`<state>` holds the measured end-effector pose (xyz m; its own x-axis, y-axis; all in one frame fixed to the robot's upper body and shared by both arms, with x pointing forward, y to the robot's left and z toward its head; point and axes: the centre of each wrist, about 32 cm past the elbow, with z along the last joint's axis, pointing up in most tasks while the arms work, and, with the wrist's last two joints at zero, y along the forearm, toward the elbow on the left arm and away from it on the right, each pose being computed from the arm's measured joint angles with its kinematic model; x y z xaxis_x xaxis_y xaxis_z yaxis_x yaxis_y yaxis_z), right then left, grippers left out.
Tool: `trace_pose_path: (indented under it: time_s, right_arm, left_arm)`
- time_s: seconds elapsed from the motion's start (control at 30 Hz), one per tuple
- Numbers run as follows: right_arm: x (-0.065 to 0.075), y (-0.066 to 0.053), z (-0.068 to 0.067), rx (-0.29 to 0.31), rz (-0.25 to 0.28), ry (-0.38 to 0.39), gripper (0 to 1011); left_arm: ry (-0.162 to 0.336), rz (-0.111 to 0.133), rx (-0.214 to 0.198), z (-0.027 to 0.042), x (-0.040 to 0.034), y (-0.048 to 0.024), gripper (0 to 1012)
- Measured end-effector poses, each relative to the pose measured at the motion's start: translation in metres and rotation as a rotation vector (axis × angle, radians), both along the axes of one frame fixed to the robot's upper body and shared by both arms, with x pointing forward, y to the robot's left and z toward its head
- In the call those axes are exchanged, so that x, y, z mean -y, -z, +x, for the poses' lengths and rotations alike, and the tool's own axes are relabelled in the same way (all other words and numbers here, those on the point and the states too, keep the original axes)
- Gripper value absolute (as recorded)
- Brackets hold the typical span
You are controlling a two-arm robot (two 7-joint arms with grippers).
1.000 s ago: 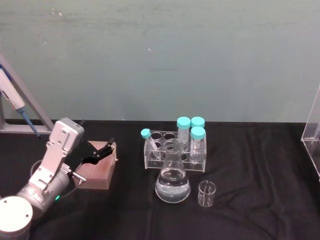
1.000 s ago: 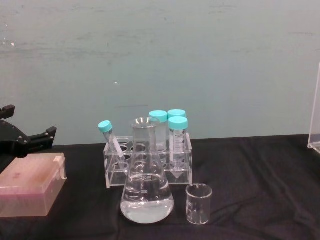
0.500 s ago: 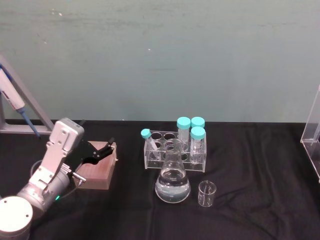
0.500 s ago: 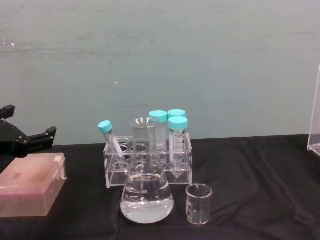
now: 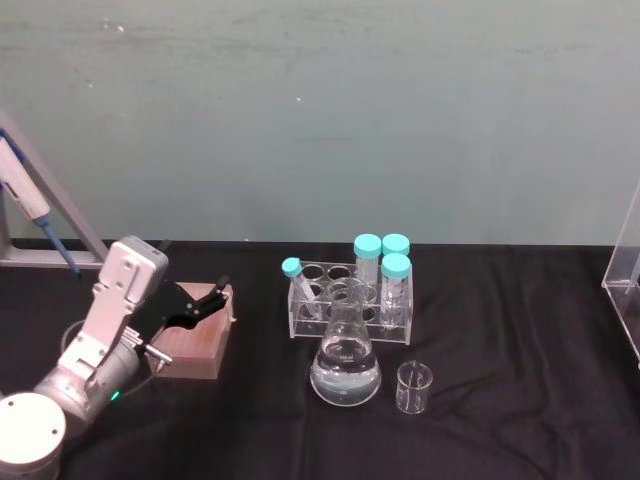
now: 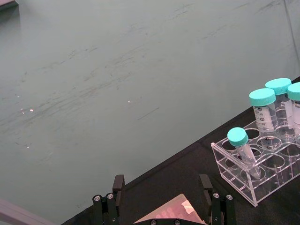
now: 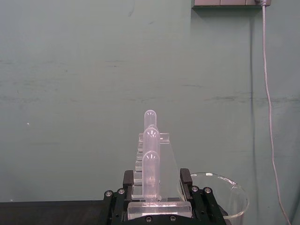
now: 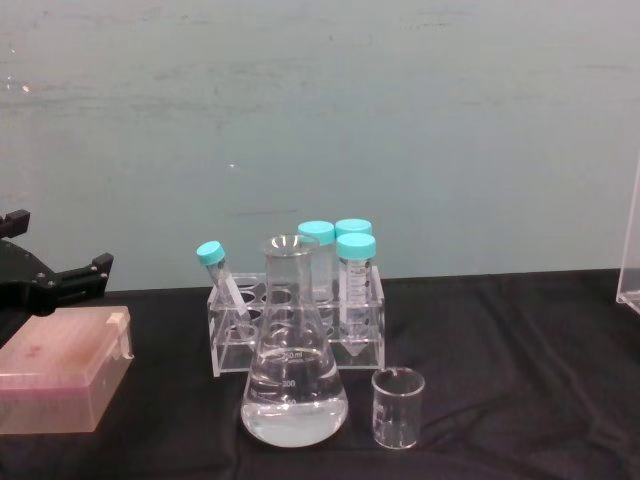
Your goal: Place the experimental apparatus aside using one hand.
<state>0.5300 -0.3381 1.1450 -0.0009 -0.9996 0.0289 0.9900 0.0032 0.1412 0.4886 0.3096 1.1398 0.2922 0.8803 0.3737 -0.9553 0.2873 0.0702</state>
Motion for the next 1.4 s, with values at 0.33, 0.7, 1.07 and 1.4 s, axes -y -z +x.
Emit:
trace_pose_path:
  time_s: [0.33,0.7,1.07,1.4]
  right_arm:
    - [0.0014,-0.0001,-0.0010,-0.002,-0.001,-0.006,601]
    - [0.0011,-0.0002,-0.0009,-0.001,-0.001,-0.005,601]
    - [0.0009,-0.0002,-0.0007,0.000,-0.001,-0.004,739]
    - [0.0007,-0.0002,-0.0007,0.000,-0.001,-0.004,1002]
  left_arm:
    - [0.000,0.000,0.000,0.0000,0.0000,0.0000,1000]
    - [0.000,0.000,0.000,0.0000,0.0000,0.0000,1000]
    - [0.000,0.000,0.000,0.0000,0.0000,0.0000,1000]
    - [0.000,0.000,0.000,0.0000,0.0000,0.0000,1000]
